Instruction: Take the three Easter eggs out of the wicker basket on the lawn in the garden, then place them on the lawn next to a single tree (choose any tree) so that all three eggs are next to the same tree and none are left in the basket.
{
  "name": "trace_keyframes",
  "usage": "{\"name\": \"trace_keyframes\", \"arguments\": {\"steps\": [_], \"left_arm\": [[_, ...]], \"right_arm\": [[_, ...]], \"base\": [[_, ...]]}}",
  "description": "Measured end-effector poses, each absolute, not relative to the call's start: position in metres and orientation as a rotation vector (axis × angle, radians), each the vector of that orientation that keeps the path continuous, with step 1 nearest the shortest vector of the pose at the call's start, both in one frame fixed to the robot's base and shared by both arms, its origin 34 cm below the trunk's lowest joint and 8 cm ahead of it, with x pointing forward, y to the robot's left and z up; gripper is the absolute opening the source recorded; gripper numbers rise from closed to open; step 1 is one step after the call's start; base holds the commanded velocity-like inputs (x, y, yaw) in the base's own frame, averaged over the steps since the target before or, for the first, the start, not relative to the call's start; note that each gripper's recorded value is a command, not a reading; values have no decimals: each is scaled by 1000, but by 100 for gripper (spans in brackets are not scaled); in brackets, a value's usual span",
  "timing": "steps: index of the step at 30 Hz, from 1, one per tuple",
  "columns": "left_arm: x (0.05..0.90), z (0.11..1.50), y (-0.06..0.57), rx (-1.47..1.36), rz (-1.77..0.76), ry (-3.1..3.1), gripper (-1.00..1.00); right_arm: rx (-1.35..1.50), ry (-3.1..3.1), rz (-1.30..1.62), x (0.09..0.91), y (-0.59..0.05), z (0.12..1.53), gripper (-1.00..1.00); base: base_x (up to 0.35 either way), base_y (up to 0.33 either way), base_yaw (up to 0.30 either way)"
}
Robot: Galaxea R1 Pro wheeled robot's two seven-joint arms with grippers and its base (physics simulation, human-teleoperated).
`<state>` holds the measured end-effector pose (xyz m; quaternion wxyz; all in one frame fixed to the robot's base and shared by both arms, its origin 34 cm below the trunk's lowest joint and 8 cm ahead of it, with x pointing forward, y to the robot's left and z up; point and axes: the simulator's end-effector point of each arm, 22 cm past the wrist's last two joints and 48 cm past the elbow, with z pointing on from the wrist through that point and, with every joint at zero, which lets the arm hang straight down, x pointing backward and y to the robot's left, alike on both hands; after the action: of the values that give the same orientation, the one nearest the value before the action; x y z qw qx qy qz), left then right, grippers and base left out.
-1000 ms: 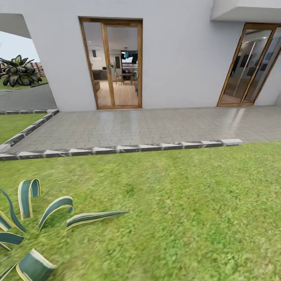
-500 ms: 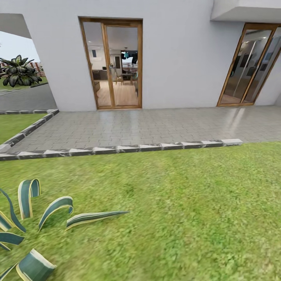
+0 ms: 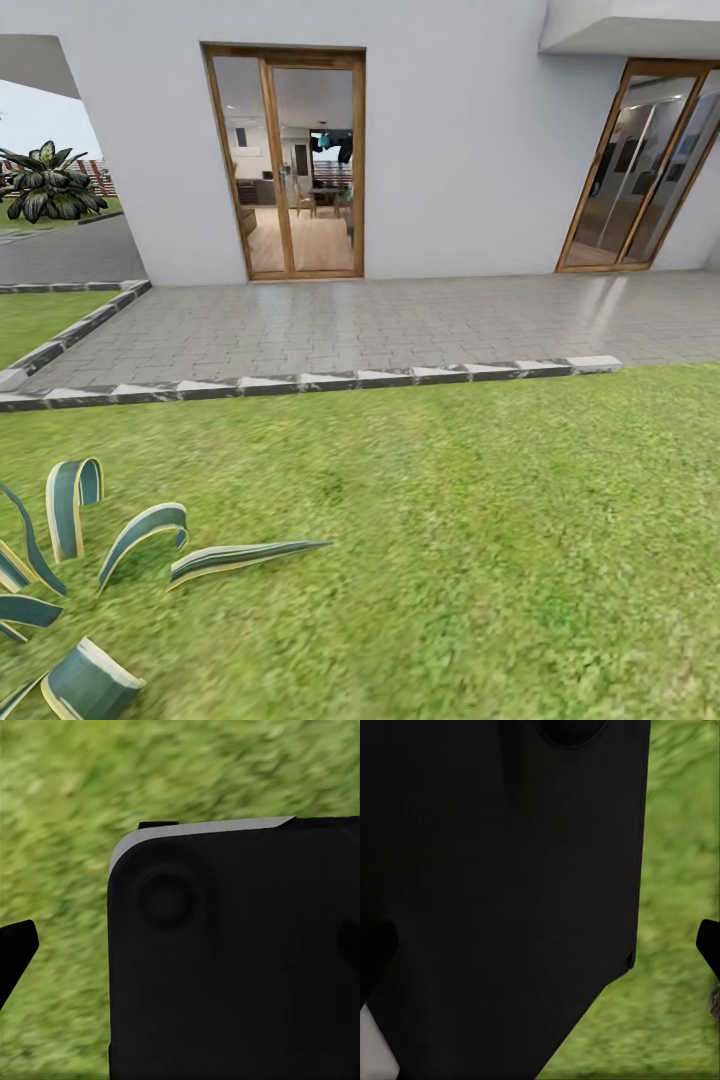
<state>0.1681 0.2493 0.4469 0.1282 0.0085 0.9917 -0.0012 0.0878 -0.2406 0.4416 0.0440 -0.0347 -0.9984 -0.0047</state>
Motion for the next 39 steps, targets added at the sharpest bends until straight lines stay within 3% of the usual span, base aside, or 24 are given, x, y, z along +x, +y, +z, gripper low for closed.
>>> {"name": "trace_keyframes", "arguments": {"steps": [18,39], "left_arm": [[168,447,249,25,-3,2885,100],[172,447,249,26,-4,2875,100]], "right_arm": [[-107,-3052,-14,88,-241,442,100],[-102,-3061,-15,91,-241,441,100]], "base": [[0,0,-4],[0,-7,-121]]}}
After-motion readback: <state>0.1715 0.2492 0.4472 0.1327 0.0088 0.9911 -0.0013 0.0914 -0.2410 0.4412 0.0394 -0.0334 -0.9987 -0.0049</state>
